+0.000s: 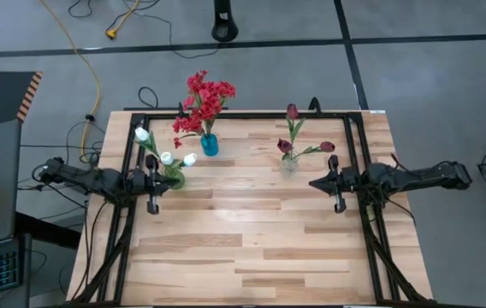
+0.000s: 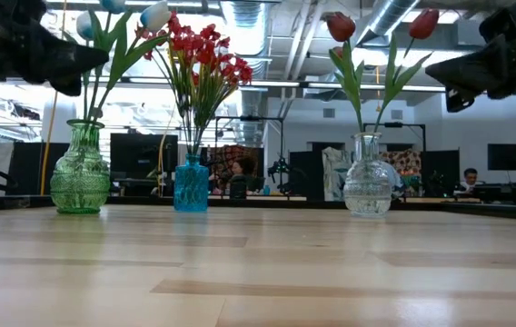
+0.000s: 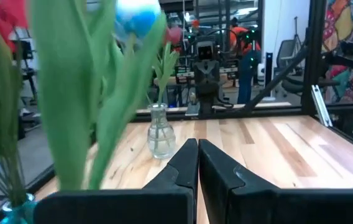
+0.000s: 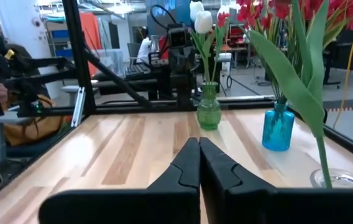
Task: Sort flowers into vase by color
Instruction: Return to Home Position
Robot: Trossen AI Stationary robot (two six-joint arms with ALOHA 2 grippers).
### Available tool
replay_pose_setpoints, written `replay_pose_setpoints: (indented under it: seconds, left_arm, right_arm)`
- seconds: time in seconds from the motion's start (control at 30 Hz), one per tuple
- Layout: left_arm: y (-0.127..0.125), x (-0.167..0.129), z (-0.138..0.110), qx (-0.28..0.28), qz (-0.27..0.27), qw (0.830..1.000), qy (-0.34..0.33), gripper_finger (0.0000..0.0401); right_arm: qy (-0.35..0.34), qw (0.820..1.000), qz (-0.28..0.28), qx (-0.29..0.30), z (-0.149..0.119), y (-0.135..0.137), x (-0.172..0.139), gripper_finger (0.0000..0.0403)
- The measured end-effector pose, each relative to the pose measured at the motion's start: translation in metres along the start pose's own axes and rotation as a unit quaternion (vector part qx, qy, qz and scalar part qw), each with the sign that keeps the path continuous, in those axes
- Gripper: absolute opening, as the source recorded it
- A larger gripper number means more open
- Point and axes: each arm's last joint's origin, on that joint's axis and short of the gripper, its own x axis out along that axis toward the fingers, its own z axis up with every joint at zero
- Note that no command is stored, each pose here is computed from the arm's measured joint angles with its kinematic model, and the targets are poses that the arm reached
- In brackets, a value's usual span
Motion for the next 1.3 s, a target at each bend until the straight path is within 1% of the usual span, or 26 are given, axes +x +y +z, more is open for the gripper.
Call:
replay_pose_setpoints:
  seconds: [0.1,0.17,0.37,0.47,0.73,0.87,0.97,1.07,1.2,1.3]
  left_arm:
    - [-0.002,0.002,-0.008,0.002,-0.001,1.000,-0.006,0.0000]
    - [-0.001,0.002,-0.009,0.004,0.001,1.000,-0.003,0.0000]
    - [0.000,0.002,-0.008,0.025,0.011,1.000,-0.008,0.0000]
    - [0.001,0.002,-0.009,0.039,0.016,0.999,-0.003,0.0000]
    - [0.003,0.003,-0.009,0.068,0.029,0.997,0.001,0.0000]
    - [0.004,0.003,-0.010,0.073,0.044,0.996,0.008,0.0000]
    - [0.004,0.003,-0.010,0.080,0.043,0.996,0.008,0.0000]
    - [0.004,0.003,-0.010,0.096,0.038,0.995,0.008,0.0000]
    - [0.003,0.003,-0.011,0.113,0.026,0.993,0.006,0.0000]
    - [0.003,0.003,-0.011,0.138,0.003,0.990,0.004,0.0000]
  right_arm:
    - [-0.002,1.000,0.000,-0.004,-0.006,0.000,-0.001,0.0029]
    - [0.009,1.000,0.000,-0.008,-0.009,0.000,-0.002,0.0032]
    - [-0.006,0.998,-0.002,-0.061,-0.006,-0.001,-0.004,0.0029]
    - [-0.007,0.997,-0.002,-0.073,-0.006,-0.001,-0.007,0.0027]
    - [0.037,0.998,-0.001,-0.048,-0.006,-0.002,-0.013,0.0033]
    - [0.037,0.998,-0.006,-0.051,-0.006,-0.003,-0.013,0.0029]
    - [0.038,0.998,-0.012,-0.051,-0.006,-0.004,-0.013,0.0029]
    - [0.039,0.998,-0.018,-0.041,-0.007,-0.005,-0.013,0.0034]
    - [0.039,0.999,-0.019,-0.006,-0.007,-0.005,-0.013,0.0041]
    - [0.040,0.999,-0.020,0.008,-0.007,-0.005,-0.013,0.0042]
